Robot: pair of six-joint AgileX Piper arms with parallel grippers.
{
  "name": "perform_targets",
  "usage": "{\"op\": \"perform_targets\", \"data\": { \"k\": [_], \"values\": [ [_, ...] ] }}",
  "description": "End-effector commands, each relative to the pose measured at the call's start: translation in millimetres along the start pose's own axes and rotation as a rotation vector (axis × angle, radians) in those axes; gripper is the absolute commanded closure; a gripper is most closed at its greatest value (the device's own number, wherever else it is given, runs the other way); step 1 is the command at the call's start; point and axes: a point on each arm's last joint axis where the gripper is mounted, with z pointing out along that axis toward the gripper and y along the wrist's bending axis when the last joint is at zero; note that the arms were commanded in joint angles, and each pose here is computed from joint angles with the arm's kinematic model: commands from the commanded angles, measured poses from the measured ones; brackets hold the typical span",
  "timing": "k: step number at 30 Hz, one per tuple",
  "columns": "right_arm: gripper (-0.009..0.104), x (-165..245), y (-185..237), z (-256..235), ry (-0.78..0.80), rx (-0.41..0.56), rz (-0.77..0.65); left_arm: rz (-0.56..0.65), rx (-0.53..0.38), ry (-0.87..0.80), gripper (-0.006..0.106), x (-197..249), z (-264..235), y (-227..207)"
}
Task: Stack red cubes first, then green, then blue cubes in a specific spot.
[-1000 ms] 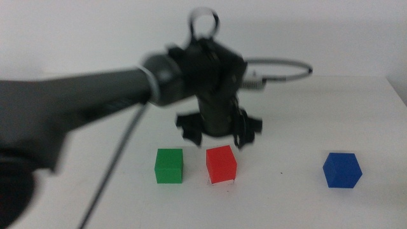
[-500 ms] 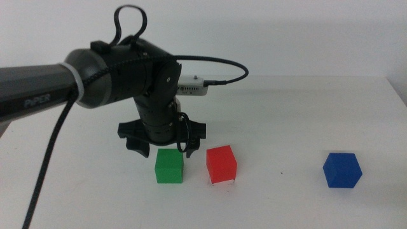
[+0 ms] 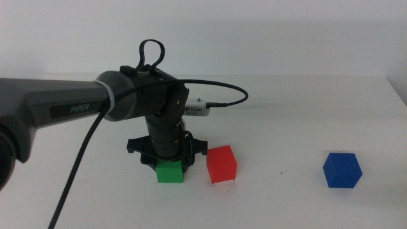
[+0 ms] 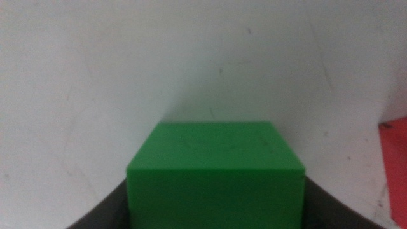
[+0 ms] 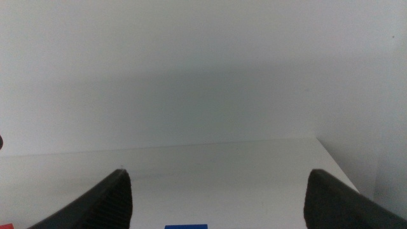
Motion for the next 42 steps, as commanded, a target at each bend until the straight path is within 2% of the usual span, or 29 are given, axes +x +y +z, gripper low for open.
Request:
{"op": "perform_targets", "data": {
  "k": [1, 3, 6, 7, 9, 16, 24, 36, 38, 42],
  "values": [
    [0.002, 0, 0, 0, -0.009, 0.004, -0.019, -0.021, 0.032, -0.031, 0.058, -1, -14, -1],
    [0.002, 0, 0, 0, -0.009, 0.004, -0.019, -0.044, 0.048, -0.054, 0.077, 1, -34, -10],
    [0.002, 0, 0, 0, -0.009, 0.004, -0.019, -0.025, 0.017, -0.100, 0.098, 6, -68, -37],
    [0.002, 0, 0, 0, -0.009, 0.004, -0.019, -0.028, 0.025, -0.112, 0.102, 7, -79, -48],
    [0.002, 0, 0, 0, -0.009, 0.004, -0.019, -0.038, 0.050, -0.099, 0.102, 10, -94, -70],
    [0.002, 0, 0, 0, -0.009, 0.004, -0.019, -0.058, 0.070, -0.072, 0.095, 9, -87, -98],
    [0.002, 0, 0, 0, -0.009, 0.004, -0.019, -0.069, 0.004, -0.084, 0.084, 1, -66, -96],
    [0.002, 0, 0, 0, -0.009, 0.004, -0.019, -0.076, 0.026, -0.073, 0.079, -2, -49, -101],
    [0.002, 0, 0, 0, -0.009, 0.004, -0.019, -0.076, 0.025, -0.072, 0.074, -2, -48, -101],
    [0.002, 0, 0, 0, -0.009, 0.004, -0.019, -0.071, 0.018, -0.073, 0.052, -3, -41, -103]
  ]
}}
